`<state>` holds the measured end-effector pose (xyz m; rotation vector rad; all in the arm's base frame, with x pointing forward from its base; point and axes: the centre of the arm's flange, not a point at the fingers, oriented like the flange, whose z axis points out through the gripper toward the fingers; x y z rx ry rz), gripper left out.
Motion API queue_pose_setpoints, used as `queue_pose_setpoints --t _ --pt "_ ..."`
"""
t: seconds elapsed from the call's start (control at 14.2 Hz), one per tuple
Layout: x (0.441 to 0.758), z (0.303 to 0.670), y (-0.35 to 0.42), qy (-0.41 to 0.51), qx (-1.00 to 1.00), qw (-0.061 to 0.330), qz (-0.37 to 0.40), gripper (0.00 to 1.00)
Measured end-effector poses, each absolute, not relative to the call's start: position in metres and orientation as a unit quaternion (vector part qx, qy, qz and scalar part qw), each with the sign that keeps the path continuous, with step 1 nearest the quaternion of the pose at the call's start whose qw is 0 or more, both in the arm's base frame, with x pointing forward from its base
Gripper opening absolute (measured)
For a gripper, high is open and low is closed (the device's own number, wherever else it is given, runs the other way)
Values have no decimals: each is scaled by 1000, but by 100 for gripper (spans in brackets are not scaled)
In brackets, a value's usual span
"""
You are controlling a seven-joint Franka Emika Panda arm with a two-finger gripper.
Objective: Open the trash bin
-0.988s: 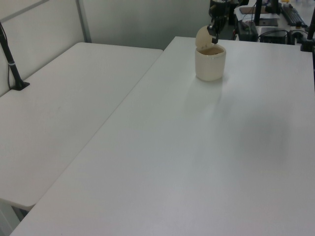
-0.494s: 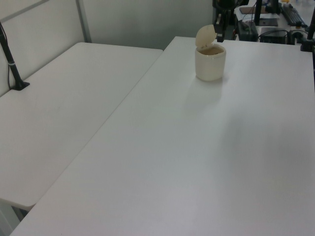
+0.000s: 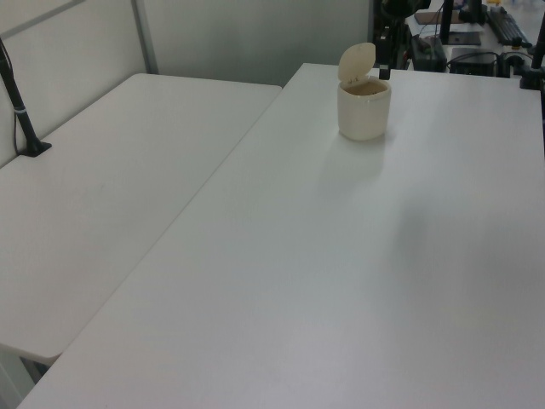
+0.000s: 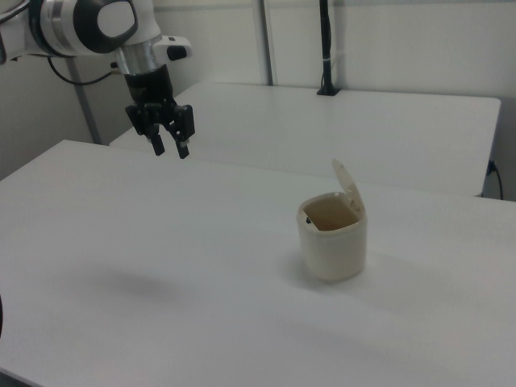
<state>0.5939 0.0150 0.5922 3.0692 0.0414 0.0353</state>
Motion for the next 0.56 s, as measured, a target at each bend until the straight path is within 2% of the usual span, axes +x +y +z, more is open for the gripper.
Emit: queue_pose_setpoints --t 0.21,0.28,0.56 --pt "594 591 14 12 999 36 11 93" --pt "594 591 13 12 999 37 10 100" --pt "591 593 11 9 999 37 7 100"
